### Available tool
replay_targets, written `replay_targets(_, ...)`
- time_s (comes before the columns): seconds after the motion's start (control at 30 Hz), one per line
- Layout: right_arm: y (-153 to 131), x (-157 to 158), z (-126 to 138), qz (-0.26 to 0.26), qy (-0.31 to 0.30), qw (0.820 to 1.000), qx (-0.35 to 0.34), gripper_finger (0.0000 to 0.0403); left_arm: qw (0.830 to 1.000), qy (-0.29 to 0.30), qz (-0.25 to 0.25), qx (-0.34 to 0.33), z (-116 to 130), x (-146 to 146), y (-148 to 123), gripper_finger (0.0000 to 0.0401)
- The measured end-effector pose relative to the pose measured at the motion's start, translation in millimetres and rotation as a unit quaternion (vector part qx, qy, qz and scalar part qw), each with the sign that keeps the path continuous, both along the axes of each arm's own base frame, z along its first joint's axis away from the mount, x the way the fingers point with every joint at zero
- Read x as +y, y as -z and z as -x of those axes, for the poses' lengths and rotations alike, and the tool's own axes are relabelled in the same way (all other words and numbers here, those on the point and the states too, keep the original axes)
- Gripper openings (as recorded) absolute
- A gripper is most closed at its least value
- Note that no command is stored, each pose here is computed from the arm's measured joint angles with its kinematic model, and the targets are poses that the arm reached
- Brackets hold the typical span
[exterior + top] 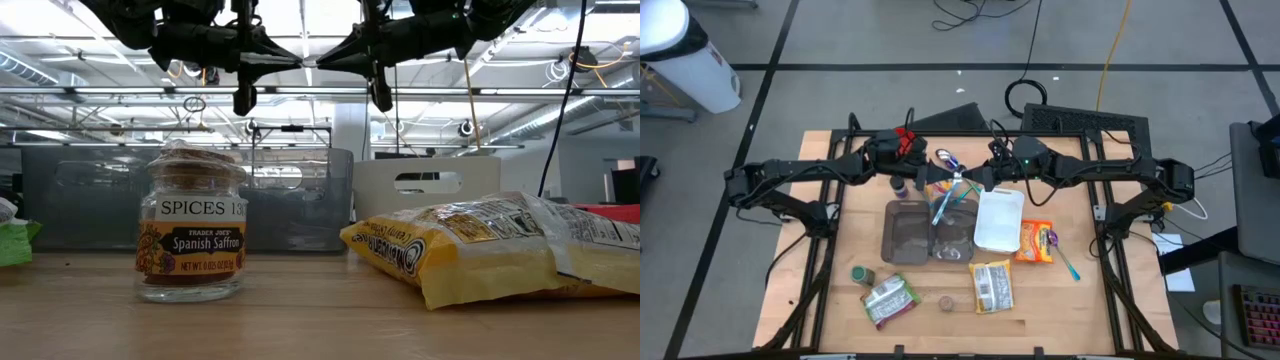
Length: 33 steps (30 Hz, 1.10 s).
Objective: Pick & Place Food Item
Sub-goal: Put the white spoon into the right gray bin
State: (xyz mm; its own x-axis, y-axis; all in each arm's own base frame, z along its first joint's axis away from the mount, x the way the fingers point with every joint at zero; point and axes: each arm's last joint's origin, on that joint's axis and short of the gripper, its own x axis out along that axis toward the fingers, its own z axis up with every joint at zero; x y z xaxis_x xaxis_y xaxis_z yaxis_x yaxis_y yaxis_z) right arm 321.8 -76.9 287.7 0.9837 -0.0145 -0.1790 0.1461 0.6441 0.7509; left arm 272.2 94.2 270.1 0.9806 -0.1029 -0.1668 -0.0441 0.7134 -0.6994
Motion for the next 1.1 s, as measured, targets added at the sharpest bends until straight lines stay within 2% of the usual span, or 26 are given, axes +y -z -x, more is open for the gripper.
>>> replay_targets(0.13,-1.9,0.0,-0.2,0.003,-0.002,1.000,-0.009,0.0032,1.000,0.000,-0.001,-0.001,0.0,0.0,-0.2,0.0005)
replay_targets(0.47,-2.3,-0.6,-0.3,0.008,0.012,1.000,-0.011,0.0130,1.000,0.003,-0.001,-0.003,-0.2,-0.3,-0.5,0.0003)
replay_targets(0.63,-5.4,-1.2,-0.7,0.017,0.015,0.999,-0.026,0.0164,1.000,0.006,-0.002,-0.006,-0.3,-0.6,-1.1,0.0002)
replay_targets(0.77,-8.6,-3.4,-0.7,0.031,0.028,0.998,-0.042,0.0175,1.000,0.006,-0.007,-0.007,-0.2,-0.2,-1.1,0.0002)
replay_targets(1.1,-12.4,-20.5,3.8,0.034,0.056,0.996,-0.060,0.0168,1.000,-0.010,-0.008,-0.012,8.9,9.0,-7.0,0.0003)
